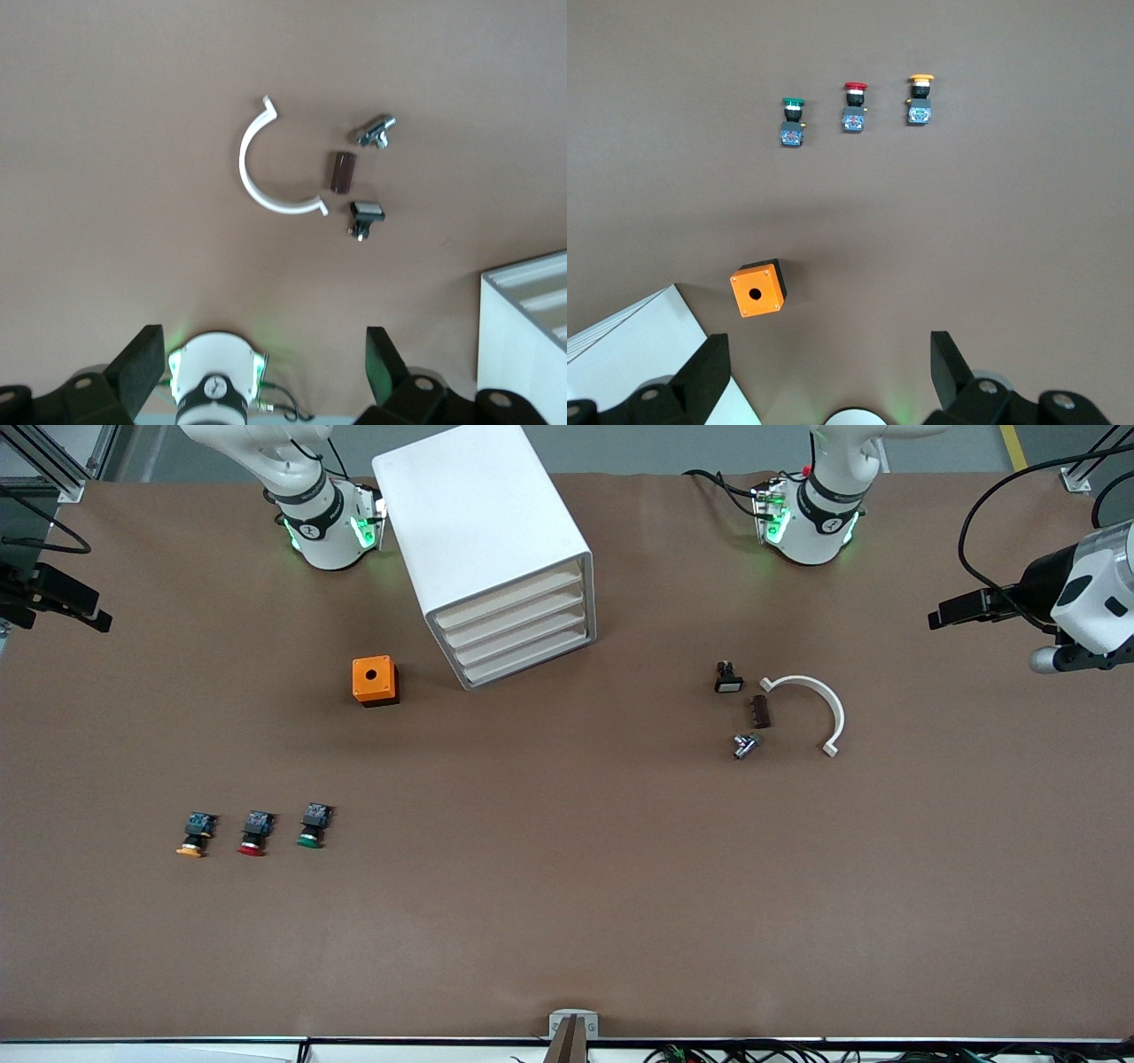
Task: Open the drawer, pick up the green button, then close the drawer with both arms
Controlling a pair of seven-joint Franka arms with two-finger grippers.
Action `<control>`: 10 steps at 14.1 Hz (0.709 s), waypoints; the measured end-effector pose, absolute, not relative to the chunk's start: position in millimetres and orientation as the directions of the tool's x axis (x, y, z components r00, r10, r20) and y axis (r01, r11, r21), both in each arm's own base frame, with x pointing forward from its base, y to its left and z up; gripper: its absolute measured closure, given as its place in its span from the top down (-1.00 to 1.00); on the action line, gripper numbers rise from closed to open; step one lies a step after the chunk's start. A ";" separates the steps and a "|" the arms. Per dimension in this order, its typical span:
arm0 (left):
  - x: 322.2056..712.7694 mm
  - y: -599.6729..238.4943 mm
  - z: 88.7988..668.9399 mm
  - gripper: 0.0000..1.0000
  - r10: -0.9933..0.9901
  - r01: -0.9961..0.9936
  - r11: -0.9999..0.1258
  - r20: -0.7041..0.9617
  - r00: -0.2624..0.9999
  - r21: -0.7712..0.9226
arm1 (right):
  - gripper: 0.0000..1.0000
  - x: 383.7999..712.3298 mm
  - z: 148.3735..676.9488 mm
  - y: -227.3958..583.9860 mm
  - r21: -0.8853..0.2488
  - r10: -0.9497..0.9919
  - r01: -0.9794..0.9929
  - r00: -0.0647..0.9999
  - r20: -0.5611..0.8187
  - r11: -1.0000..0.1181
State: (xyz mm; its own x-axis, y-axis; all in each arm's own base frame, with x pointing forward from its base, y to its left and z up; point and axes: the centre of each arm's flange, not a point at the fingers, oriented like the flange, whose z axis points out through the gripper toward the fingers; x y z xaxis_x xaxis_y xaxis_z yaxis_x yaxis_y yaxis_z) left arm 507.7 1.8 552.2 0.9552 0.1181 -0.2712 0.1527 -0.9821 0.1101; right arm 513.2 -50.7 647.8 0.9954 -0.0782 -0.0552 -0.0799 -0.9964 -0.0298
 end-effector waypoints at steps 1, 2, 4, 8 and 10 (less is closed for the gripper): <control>512.7 -4.5 550.9 1.00 0.109 0.133 -0.987 -0.231 0.967 0.089 | 1.00 513.8 647.7 -50.7 -0.030 -0.078 -0.080 0.996 -0.051 -0.996; 517.9 -13.1 552.2 1.00 0.094 0.108 -0.992 -0.186 0.978 0.066 | 1.00 513.8 647.8 -50.6 -0.030 -0.076 -0.077 0.996 -0.049 -0.997; 526.4 -28.4 561.6 1.00 0.065 0.071 -0.996 -0.112 0.992 0.048 | 1.00 509.9 654.0 -50.8 -0.032 -0.063 -0.064 0.997 -0.037 -0.997; 551.8 -29.0 591.9 1.00 0.068 0.071 -0.995 -0.053 0.996 0.069 | 1.00 501.0 666.8 -51.0 -0.034 -0.055 -0.055 0.998 -0.011 -0.998; 560.2 -27.9 589.4 1.00 0.070 0.076 -0.994 -0.073 0.995 0.075 | 1.00 501.6 665.8 -50.8 -0.034 -0.050 -0.051 0.999 -0.009 -0.998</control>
State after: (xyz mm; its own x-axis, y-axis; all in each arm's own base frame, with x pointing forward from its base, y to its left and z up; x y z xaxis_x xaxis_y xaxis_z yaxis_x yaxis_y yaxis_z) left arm 560.2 -27.9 589.4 0.9949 0.0702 -0.0725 0.0756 -0.9943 0.0746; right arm 501.6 -50.8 665.8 0.9987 -0.0504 -0.0091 -0.0507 -0.9981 -0.0339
